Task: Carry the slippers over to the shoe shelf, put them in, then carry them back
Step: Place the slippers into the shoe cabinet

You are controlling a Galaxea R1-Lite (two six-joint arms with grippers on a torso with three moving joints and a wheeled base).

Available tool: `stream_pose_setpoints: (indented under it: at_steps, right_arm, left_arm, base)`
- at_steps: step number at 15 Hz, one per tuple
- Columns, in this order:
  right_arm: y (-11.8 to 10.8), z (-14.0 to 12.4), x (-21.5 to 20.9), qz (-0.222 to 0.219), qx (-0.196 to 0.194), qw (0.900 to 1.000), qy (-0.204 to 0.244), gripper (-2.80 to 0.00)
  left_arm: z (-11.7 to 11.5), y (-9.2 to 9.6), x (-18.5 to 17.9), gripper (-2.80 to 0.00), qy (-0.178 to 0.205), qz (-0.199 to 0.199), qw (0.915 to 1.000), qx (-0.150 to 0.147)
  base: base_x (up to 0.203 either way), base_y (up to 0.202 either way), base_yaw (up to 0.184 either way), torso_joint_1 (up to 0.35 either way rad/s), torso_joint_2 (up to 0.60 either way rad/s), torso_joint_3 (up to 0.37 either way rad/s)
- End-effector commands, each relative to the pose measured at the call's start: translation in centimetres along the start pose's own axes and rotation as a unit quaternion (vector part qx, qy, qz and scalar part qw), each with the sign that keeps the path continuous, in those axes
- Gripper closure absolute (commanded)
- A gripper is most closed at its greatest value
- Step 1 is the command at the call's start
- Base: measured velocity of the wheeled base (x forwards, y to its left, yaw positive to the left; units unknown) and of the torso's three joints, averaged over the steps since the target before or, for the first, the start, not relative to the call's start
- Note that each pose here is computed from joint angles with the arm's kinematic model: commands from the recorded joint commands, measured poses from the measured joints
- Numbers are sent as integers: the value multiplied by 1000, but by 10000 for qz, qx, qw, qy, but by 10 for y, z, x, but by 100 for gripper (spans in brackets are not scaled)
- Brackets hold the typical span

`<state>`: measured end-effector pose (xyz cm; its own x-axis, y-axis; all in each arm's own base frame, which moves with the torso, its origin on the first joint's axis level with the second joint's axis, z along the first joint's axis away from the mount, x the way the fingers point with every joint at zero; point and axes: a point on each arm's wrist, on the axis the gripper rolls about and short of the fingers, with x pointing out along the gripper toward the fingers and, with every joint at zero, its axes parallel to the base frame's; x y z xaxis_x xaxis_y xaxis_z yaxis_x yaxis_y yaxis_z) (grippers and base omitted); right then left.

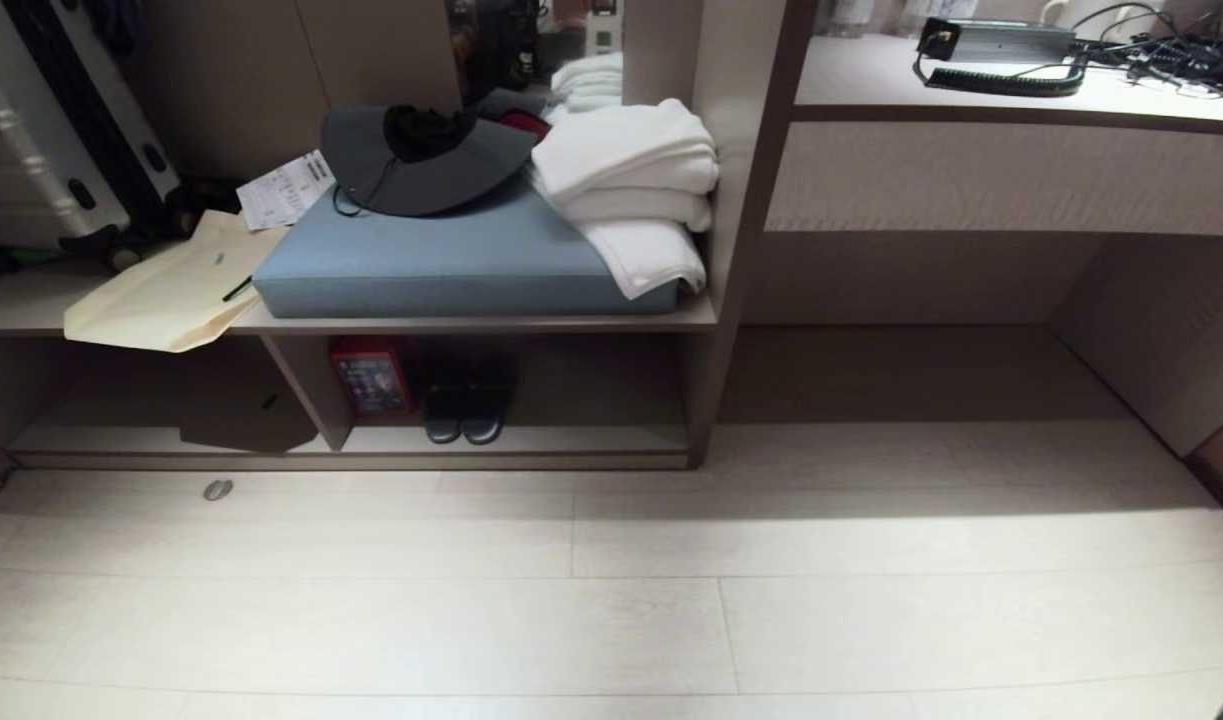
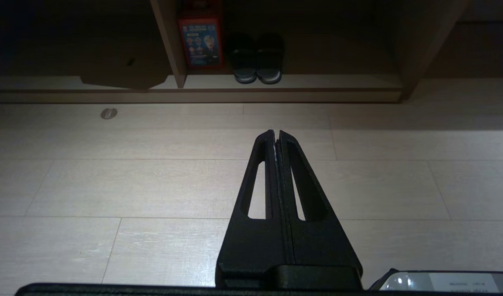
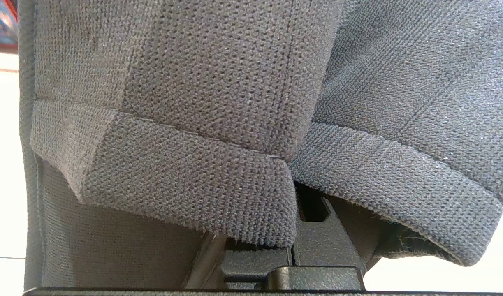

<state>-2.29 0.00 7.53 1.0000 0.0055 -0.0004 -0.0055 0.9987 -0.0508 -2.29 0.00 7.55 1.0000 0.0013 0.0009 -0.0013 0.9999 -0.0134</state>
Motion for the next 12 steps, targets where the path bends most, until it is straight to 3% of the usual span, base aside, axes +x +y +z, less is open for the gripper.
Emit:
stream_pose_setpoints:
  at_steps: [1, 12]
  right_arm:
    - [0, 0, 0, 3, -6, 10000, -2, 0]
    - [0, 0, 0, -5, -7, 10000, -2, 0]
  left_arm:
    - [0, 0, 0, 0, 12, -2, 10000, -2]
    - [0, 0, 0, 0, -3, -3, 10000, 13]
  base:
    - [0, 0, 0, 0, -2, 203]
    - [0, 0, 0, 3, 3, 182]
